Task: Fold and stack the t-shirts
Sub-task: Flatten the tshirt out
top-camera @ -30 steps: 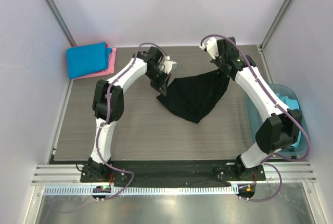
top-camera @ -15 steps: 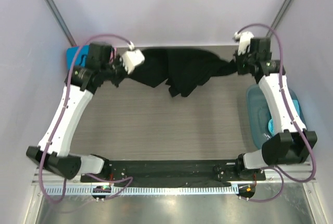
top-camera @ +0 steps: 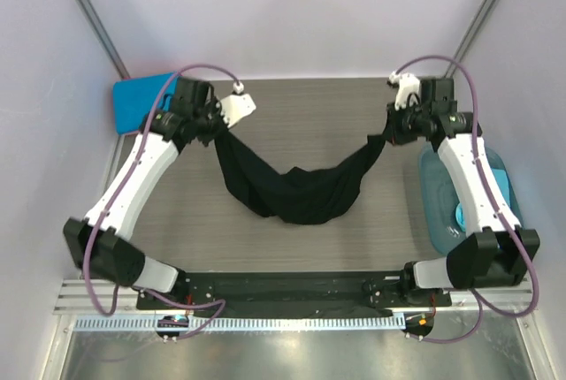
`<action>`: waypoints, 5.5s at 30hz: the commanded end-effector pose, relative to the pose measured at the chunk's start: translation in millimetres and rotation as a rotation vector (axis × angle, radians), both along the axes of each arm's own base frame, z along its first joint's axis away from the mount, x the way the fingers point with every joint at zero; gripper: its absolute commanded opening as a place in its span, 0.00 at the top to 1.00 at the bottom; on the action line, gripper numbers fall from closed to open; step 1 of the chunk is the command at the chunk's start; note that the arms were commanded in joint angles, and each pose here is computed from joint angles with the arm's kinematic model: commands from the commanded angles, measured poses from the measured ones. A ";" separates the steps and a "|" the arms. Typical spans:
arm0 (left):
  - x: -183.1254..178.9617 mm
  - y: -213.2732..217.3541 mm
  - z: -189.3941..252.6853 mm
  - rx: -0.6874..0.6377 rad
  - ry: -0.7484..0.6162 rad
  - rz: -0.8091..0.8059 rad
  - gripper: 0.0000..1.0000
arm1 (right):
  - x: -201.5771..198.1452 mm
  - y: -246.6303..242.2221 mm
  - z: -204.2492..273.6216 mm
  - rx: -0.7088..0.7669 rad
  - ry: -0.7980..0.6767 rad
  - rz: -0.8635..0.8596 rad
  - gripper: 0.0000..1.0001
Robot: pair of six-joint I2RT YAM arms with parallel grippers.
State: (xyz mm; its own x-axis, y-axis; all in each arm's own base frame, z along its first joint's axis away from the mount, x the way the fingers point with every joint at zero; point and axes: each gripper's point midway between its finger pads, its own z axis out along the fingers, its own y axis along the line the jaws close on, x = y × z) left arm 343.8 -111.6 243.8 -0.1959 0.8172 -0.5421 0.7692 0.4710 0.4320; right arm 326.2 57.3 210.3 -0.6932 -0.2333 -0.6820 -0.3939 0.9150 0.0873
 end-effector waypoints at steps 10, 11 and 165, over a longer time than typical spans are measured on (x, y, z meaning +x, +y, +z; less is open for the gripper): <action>119.8 24.8 11.5 0.045 -0.183 0.411 0.39 | 69.1 -59.9 -17.2 -0.130 -0.013 -0.093 0.55; 111.4 26.4 24.4 0.012 -0.207 0.424 0.35 | 49.3 -45.0 -18.4 -0.123 -0.043 0.061 0.55; -37.1 9.8 -14.5 -0.006 0.149 0.361 1.00 | 61.1 2.7 156.7 -0.290 -0.586 0.085 0.99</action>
State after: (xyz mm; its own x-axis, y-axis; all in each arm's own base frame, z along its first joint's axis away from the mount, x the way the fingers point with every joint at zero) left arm 340.3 -116.5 230.9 -0.5432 0.6542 -0.5263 0.5751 0.7466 0.3346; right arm 440.0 51.3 322.3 -0.2500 -0.6098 -0.7521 -0.3693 0.7781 -0.5081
